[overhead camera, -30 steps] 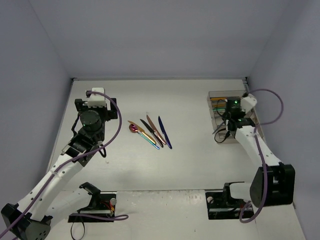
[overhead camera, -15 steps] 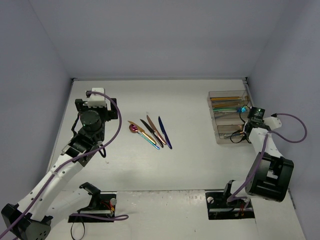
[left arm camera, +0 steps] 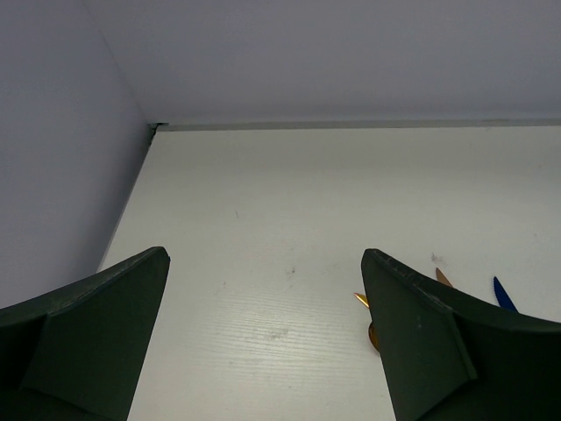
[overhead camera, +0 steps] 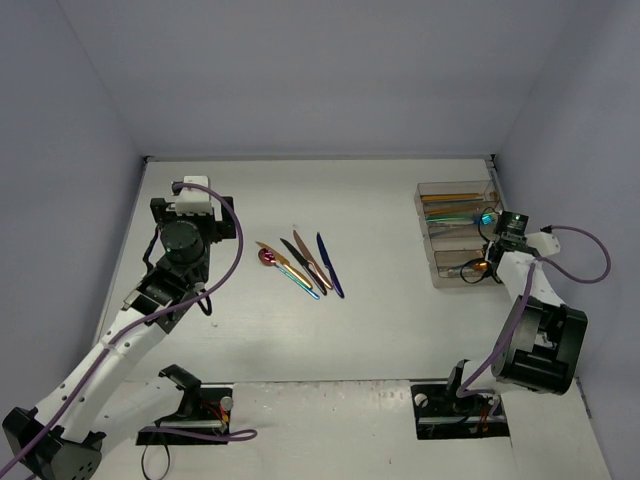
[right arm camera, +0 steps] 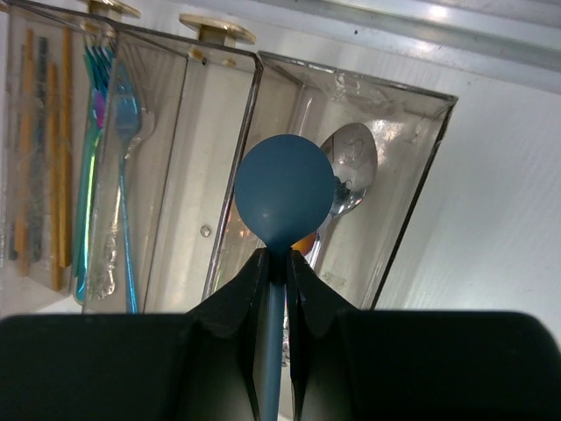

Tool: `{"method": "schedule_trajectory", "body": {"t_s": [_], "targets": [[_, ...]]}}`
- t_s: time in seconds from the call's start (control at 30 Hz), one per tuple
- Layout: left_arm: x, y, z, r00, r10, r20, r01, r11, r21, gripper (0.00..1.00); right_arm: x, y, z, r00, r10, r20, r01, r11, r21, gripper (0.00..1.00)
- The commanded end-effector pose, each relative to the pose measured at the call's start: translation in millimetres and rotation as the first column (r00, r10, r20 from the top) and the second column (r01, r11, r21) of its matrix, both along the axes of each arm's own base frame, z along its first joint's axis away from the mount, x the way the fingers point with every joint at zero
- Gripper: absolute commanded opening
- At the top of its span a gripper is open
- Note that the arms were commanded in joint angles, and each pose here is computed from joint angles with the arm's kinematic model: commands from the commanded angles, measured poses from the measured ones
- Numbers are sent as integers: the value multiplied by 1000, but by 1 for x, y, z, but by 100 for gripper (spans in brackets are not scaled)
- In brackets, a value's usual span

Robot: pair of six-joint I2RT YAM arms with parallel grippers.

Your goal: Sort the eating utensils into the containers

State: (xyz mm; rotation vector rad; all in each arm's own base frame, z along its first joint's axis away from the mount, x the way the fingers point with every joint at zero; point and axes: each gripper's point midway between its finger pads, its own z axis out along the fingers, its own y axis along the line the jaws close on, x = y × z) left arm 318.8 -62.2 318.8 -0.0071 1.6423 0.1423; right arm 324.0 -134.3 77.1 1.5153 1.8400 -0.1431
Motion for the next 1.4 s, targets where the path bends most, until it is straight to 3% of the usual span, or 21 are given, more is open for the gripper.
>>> {"method": "schedule_trajectory", "body": {"t_s": [0.0,0.27,0.37,0.6,0.7,0.87,0.97,1.1,1.27,1.37], "targets": [[3,-2,28,997,-1,78,5,999,-53,90,15,-1,-1,999,-21,50,19,999,32,0],[5,-4,25,998,-10,67,13,999,-50,90,31,-4,3,993,-46,108,41,998,46,0],[5,-5,24,998,-10,63,13,999,-50,90,33,-2,-1,995,-23,95,19,999,52,7],[7,-7,22,998,-17,59,20,998,-53,90,45,17,5,983,163,84,-168,985,47,32],[7,-7,22,998,-19,57,22,998,-52,90,50,30,34,960,252,126,-252,968,-20,47],[8,-8,21,998,-19,52,22,998,-51,90,62,77,91,871,454,187,-429,889,-157,61],[9,-9,19,999,-21,47,23,999,-49,90,77,136,113,726,670,155,-630,738,-240,64],[9,-8,19,999,-17,46,19,999,-48,90,87,244,122,410,911,45,-856,401,-327,64],[7,-3,21,999,7,52,-5,999,-44,90,68,368,103,11,996,-90,-939,-21,-343,62],[4,5,24,997,38,68,-35,998,-43,90,50,431,79,-183,969,-165,-919,-229,-320,60]]}}
